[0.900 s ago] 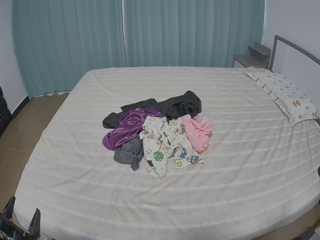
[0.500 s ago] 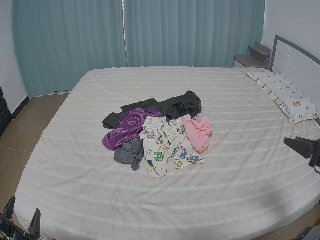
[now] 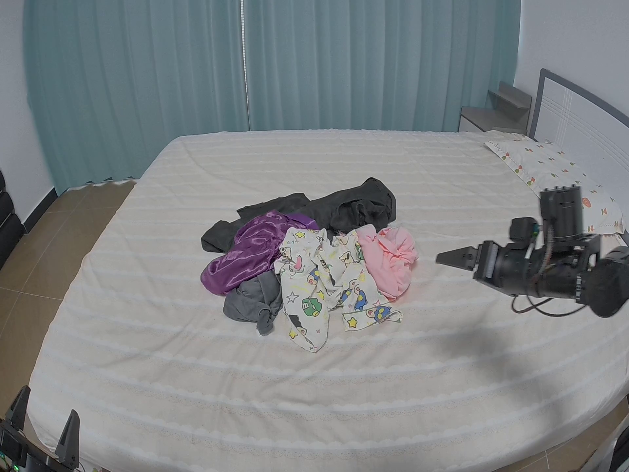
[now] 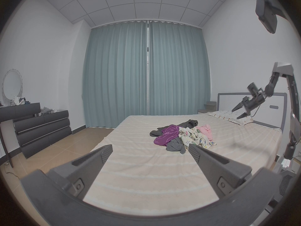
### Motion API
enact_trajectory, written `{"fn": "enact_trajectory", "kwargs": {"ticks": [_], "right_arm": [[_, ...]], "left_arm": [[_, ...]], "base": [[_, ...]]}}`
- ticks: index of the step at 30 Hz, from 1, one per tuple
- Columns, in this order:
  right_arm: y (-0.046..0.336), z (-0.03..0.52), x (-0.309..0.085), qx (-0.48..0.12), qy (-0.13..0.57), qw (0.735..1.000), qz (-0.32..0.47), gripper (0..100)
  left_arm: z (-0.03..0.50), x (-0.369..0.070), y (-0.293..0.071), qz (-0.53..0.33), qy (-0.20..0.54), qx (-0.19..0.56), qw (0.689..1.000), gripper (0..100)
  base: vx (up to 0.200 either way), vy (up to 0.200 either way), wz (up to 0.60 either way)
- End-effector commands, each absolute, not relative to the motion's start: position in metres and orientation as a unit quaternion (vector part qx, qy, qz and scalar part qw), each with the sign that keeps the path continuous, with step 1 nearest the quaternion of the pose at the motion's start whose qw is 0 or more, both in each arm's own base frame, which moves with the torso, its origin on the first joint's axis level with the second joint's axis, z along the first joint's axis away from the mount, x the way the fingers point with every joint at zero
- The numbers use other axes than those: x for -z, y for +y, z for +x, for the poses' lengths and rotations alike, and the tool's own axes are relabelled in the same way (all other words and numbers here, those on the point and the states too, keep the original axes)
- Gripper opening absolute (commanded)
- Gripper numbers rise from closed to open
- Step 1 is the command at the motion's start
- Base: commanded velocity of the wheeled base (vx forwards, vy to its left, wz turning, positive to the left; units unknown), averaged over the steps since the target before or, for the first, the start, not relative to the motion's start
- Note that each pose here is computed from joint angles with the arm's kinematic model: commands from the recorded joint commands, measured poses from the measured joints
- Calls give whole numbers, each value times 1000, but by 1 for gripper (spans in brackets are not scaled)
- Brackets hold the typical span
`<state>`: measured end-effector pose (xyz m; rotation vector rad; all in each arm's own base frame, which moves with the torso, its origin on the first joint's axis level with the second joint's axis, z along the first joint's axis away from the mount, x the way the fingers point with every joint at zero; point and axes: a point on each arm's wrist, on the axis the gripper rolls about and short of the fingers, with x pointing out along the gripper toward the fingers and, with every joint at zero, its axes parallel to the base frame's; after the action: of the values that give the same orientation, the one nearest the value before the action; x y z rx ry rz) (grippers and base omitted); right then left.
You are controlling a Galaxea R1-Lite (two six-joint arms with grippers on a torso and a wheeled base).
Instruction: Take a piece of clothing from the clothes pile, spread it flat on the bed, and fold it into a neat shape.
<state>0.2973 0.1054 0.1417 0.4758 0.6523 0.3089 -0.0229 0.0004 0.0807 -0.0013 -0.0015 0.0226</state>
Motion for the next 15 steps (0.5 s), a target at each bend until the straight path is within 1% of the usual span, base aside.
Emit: {"fn": "enact_trajectory", "kwargs": {"ticks": [1,6,10,15], "right_arm": [[171,378,-22,-110,386,884,240,100],[177,385,-13,-107,389,885,233,100],[183,391,2,-97,393,887,223,100],[185,399,6,-86,383,893,220,100]], "left_arm": [[-23,-75,0,-1,0,-12,1000,100],[-23,-75,0,-1,0,-12,1000,100],[-23,-75,0,-1,0,-12,1000,100],[-23,-75,0,-1,0,-12,1000,100]], "base": [[0,0,0],[0,0,0],[0,0,0],[0,0,0]]}}
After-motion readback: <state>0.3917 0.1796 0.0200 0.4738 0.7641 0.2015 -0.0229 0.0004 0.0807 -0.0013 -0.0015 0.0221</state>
